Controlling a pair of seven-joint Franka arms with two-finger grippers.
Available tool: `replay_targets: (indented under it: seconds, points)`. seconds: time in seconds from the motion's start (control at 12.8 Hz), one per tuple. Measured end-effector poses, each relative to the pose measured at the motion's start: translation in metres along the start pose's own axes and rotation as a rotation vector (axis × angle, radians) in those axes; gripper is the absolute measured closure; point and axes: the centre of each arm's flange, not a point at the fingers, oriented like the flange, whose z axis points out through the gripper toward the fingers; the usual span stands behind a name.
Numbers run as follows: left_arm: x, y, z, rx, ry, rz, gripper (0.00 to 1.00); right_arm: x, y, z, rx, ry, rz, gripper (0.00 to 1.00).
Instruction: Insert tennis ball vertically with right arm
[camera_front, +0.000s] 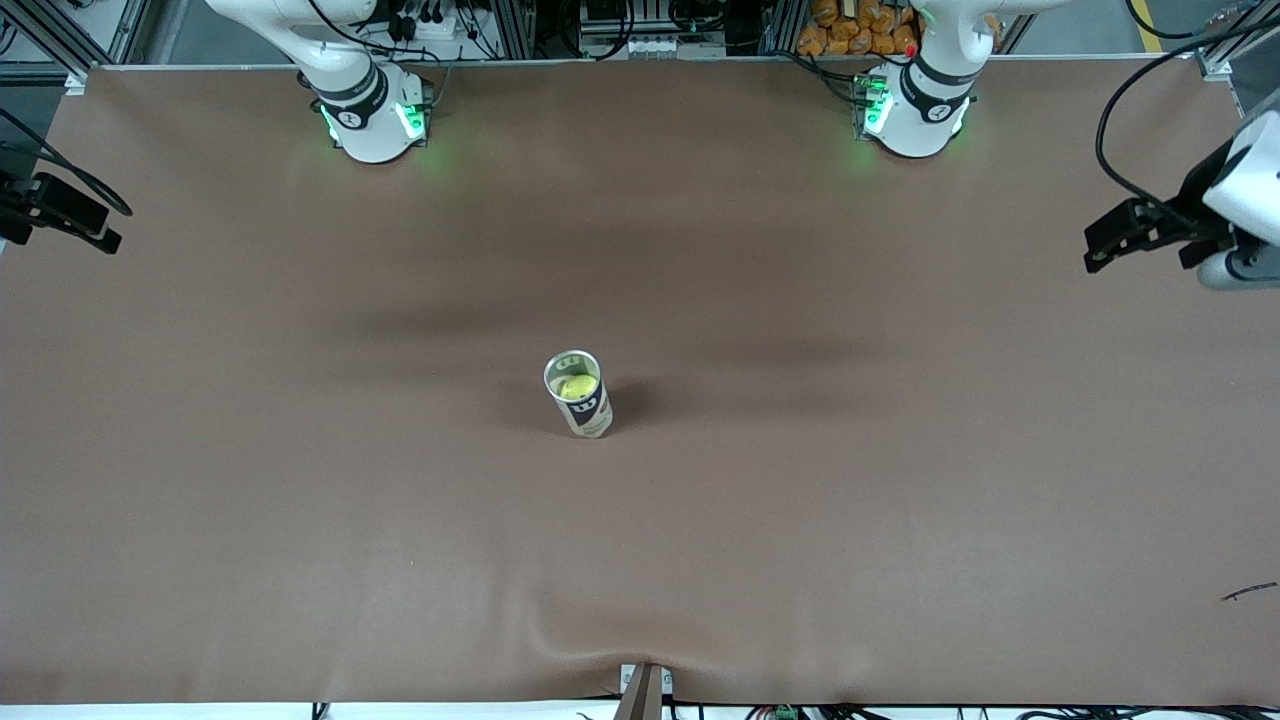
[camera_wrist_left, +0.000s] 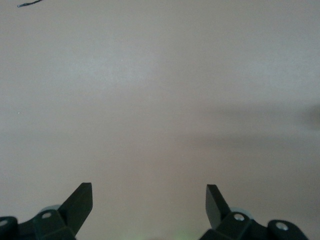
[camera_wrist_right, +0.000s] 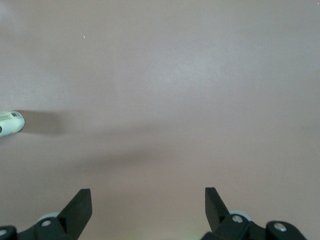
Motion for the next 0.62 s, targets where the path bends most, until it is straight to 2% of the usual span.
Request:
replay_targets:
  seconds: [0.39, 0.62]
  points:
    - [-0.019, 0.003, 0.002, 0.005, -0.023, 0.0, 0.0, -0.001, 0.0, 0.001, 0.0, -0.011, -0.013, 0.0]
    - [-0.025, -0.005, -0.003, 0.002, -0.014, -0.022, 0.0, -0.004, -0.001, -0.001, -0.001, -0.025, -0.018, 0.0]
